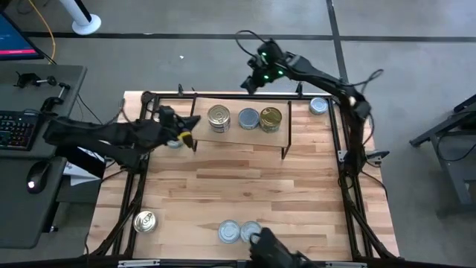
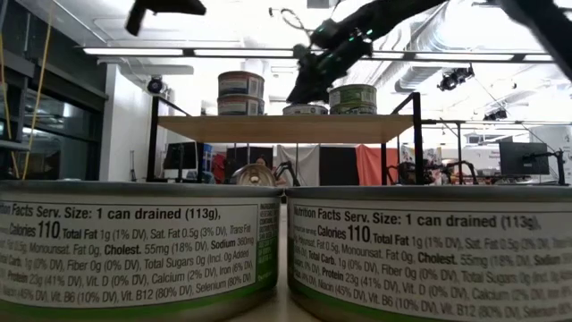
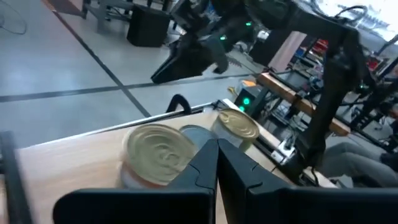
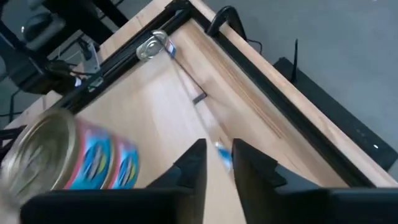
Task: Stack canned seafood by type on shelf
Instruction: Stack the blue-pink tuna can on top of the blue-pink tuna can on the shelf
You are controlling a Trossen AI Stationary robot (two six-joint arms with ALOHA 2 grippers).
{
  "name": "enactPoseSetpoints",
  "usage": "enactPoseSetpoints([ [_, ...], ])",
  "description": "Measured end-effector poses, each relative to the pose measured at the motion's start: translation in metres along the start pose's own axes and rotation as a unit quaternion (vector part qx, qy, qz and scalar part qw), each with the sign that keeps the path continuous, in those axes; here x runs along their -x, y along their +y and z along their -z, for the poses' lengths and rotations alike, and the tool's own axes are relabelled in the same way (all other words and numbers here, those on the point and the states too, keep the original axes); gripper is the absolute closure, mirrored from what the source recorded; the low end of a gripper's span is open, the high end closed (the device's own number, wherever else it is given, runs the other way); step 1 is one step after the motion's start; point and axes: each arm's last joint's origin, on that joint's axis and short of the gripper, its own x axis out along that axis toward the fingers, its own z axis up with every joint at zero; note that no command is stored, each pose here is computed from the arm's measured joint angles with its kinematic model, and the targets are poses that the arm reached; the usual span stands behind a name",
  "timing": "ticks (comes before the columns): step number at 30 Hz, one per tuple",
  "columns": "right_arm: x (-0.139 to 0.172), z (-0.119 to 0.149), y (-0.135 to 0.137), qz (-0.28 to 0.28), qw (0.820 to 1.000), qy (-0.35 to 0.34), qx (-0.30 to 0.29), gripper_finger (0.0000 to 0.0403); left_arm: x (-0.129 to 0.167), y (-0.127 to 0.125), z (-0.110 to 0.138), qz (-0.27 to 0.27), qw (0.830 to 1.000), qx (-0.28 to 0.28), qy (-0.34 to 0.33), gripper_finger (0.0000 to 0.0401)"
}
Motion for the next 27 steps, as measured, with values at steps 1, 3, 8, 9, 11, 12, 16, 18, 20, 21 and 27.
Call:
enactPoseSetpoints([
  [1, -0.006, -0.004, -0.001, -0.001, 1.000, 0.002, 0.000, 0.0329, 0.004, 0.003, -0.002, 0.000, 1.000, -0.004, 0.002, 0.0401],
  [3, -0.017, -0.013, -0.002, -0.001, 1.000, -0.003, -0.003, 0.0312, 0.011, 0.009, -0.003, 0.002, 1.000, -0.013, 0.014, 0.0401],
  [8, -0.046, -0.023, -0.011, -0.002, 0.995, -0.004, -0.098, 0.0267, 0.017, 0.017, 0.000, 0.011, 0.997, -0.054, 0.052, 0.0401],
  [9, -0.054, -0.022, -0.015, 0.001, 0.992, 0.002, -0.129, 0.0262, 0.017, 0.018, 0.002, 0.010, 0.996, -0.068, 0.060, 0.0401],
  [11, -0.067, -0.021, -0.020, 0.003, 0.985, 0.014, -0.174, 0.0257, 0.017, 0.019, 0.005, 0.004, 0.993, -0.096, 0.073, 0.0401],
  [12, -0.073, -0.020, -0.022, 0.002, 0.983, 0.020, -0.181, 0.0257, 0.016, 0.020, 0.006, 0.001, 0.991, -0.112, 0.078, 0.0401],
  [16, -0.076, -0.021, -0.020, 0.012, 0.984, 0.037, -0.172, 0.0258, 0.017, 0.023, 0.010, -0.007, 0.982, -0.163, 0.097, 0.0401],
  [18, -0.068, -0.023, -0.016, 0.031, 0.988, 0.042, -0.149, 0.0258, 0.018, 0.025, 0.011, -0.011, 0.979, -0.174, 0.104, 0.0401],
  [20, -0.054, -0.023, -0.016, 0.066, 0.988, 0.067, -0.123, 0.0259, 0.019, 0.027, 0.012, -0.015, 0.977, -0.180, 0.111, 0.0401],
  [21, -0.046, -0.022, -0.015, 0.080, 0.988, 0.072, -0.108, 0.0259, 0.019, 0.027, 0.012, -0.016, 0.977, -0.181, 0.111, 0.0401],
  [27, 0.006, -0.004, -0.018, 0.178, 0.969, 0.166, -0.051, 0.0262, 0.019, 0.029, 0.012, -0.024, 0.975, -0.191, 0.109, 0.0401],
])
